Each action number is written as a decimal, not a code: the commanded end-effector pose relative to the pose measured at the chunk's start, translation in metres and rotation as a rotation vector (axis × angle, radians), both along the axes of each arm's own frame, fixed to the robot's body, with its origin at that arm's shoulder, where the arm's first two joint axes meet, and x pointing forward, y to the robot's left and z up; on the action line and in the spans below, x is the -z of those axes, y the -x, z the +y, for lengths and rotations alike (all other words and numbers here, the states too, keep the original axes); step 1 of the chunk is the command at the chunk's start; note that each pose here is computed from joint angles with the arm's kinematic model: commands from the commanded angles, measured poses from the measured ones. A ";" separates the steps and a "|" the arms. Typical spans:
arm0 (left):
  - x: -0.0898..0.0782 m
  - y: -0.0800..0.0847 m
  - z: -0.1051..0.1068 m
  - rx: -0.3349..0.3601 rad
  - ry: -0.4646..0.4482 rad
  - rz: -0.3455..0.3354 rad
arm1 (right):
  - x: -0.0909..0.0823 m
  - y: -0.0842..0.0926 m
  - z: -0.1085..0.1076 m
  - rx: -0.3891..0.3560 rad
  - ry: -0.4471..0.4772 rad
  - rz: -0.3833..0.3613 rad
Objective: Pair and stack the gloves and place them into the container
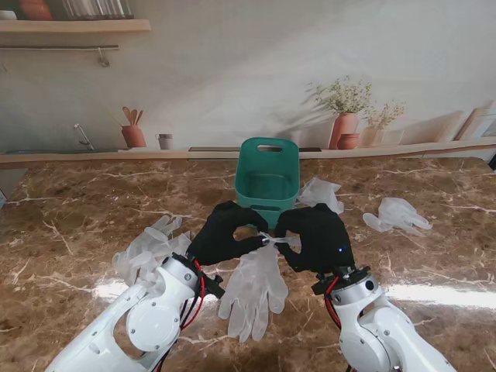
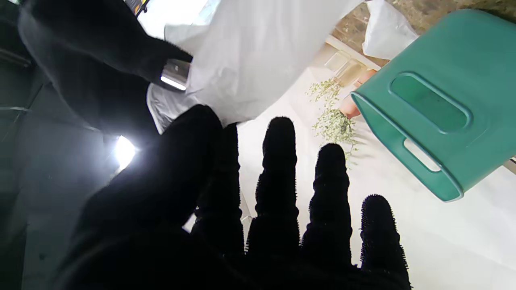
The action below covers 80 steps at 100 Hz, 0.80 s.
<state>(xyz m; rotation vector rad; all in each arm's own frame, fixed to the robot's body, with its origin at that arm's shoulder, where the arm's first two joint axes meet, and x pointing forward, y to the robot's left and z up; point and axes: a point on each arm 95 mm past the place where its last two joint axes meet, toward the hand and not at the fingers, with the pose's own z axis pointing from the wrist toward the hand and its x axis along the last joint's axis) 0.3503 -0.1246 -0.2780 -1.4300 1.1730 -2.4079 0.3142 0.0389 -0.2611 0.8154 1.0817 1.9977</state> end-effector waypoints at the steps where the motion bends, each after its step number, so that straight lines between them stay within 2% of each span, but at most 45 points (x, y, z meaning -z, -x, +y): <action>1: 0.001 0.003 -0.002 -0.002 0.059 0.020 | 0.004 0.002 0.000 0.000 -0.027 0.038; 15: -0.005 0.004 -0.002 0.011 0.095 0.012 | 0.006 0.001 -0.001 0.007 -0.093 0.050; 39: -0.014 0.007 0.002 0.032 0.086 -0.018 | 0.002 0.003 -0.007 0.017 -0.075 0.039; 57: -0.021 0.016 0.011 0.023 0.048 -0.076 | -0.004 0.014 -0.011 -0.011 -0.072 0.024; 67: -0.022 0.021 0.014 0.026 0.047 -0.074 | -0.008 0.020 -0.009 -0.033 -0.066 0.015; 80: -0.018 0.024 0.016 -0.006 0.078 -0.061 | -0.012 0.023 -0.005 -0.042 -0.056 0.001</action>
